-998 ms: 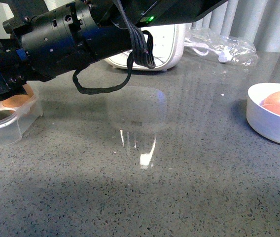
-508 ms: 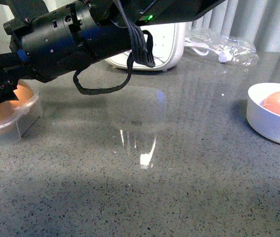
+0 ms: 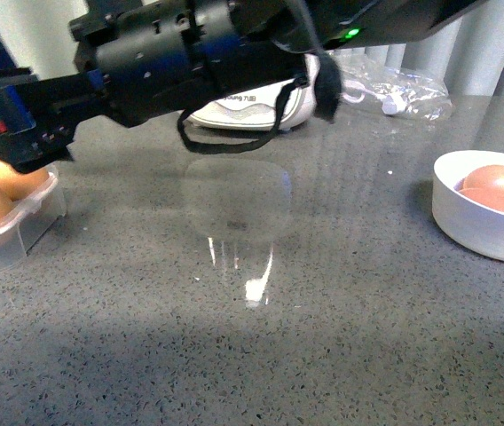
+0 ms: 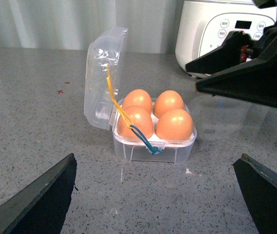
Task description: Put egg into box
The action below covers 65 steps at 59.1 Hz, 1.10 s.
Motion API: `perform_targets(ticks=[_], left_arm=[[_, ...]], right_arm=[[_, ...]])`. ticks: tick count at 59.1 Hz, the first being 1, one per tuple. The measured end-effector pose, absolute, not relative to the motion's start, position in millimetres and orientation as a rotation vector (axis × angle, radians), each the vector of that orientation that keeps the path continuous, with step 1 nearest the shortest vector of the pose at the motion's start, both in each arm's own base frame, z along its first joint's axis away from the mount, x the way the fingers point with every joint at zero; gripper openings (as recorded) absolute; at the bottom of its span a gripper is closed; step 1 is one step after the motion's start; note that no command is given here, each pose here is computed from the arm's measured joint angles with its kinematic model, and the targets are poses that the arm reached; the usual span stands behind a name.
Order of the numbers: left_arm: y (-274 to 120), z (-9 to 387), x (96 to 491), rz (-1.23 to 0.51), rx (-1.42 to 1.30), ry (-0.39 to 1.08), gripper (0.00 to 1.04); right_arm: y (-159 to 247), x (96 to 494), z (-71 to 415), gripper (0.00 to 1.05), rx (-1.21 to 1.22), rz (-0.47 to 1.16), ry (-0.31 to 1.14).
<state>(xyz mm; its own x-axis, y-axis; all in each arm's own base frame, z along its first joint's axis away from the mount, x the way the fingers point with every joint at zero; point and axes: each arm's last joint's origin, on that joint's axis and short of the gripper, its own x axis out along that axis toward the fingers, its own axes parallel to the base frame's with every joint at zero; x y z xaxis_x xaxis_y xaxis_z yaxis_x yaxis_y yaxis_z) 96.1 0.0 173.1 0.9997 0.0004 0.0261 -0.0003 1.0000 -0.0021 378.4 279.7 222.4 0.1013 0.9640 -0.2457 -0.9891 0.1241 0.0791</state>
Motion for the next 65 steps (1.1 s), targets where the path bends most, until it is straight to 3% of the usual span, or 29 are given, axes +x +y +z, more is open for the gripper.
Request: perform_targets(ticks=[15, 33, 42, 58, 65], left_arm=[[0.0, 173.1, 96.1, 0.000, -0.002, -0.026, 0.98], [0.0, 173.1, 96.1, 0.000, -0.002, -0.026, 0.98], [0.0, 173.1, 96.1, 0.000, -0.002, -0.026, 0.98], [0.0, 173.1, 96.1, 0.000, -0.002, -0.026, 0.98], [0.0, 173.1, 96.1, 0.001, -0.002, -0.026, 0.98]], right_arm=[[199.7, 392.7, 244.4, 0.98, -0.074, 1.089, 0.156], [76.4, 383.0, 231.8, 0.98, -0.060, 0.445, 0.187], [29.6, 357.8, 237.7, 0.98, -0.050, 0.264, 0.149], [-28.3, 288.4, 268.1, 0.98, -0.025, 0.111, 0.010], [-47.6, 240.9, 259.8, 0.73, -0.015, 0.003, -0.014]])
